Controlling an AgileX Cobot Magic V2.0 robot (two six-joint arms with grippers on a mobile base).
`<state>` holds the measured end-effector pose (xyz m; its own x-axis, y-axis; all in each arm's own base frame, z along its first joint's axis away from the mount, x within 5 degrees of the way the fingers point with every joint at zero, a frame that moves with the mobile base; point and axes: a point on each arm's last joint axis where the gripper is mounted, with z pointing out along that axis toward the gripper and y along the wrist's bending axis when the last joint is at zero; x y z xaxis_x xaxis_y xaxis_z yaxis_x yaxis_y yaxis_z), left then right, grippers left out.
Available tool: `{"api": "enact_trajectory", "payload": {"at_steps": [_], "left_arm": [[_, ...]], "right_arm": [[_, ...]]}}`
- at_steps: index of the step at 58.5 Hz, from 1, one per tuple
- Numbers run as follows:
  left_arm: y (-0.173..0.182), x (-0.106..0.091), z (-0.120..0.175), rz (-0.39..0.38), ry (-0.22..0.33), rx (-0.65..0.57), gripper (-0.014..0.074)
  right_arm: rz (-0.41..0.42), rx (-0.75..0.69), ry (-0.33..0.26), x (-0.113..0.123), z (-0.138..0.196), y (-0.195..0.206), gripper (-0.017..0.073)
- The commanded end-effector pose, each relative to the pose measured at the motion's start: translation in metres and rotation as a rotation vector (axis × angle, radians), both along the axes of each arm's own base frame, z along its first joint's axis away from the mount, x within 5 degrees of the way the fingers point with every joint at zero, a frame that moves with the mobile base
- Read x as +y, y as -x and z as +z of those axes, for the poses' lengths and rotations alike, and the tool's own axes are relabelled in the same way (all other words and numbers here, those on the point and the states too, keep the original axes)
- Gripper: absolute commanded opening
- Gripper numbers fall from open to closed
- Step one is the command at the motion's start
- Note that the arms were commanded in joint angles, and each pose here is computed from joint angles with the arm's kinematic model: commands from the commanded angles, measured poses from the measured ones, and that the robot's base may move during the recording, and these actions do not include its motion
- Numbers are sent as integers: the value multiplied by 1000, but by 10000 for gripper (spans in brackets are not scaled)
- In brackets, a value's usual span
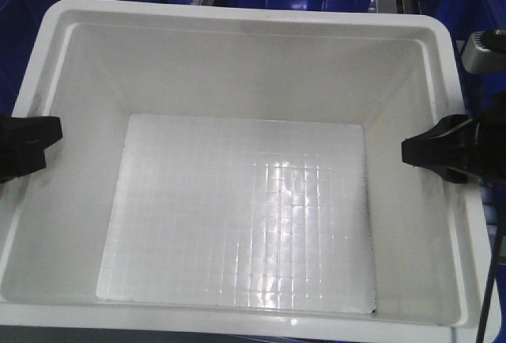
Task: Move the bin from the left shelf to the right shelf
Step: 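Carry the white tote in both grippers toward the other blue-bin shelf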
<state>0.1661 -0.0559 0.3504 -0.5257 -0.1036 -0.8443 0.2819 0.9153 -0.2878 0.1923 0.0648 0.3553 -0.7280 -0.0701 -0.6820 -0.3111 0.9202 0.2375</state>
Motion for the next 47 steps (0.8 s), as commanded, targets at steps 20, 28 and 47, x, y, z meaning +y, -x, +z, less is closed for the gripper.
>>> {"api": "enact_trajectory", "payload": {"at_steps": [20, 28, 47], "left_arm": [[0, -1, 27, 22, 87, -142, -6], [0, -1, 27, 22, 87, -142, -6], [0, -1, 27, 22, 87, -142, -6]], "right_arm": [[-4, -159, -106, 4, 28, 0, -4], [-4, -159, -106, 4, 28, 0, -4], [-3, -158, -106, 4, 28, 0, -4]]}}
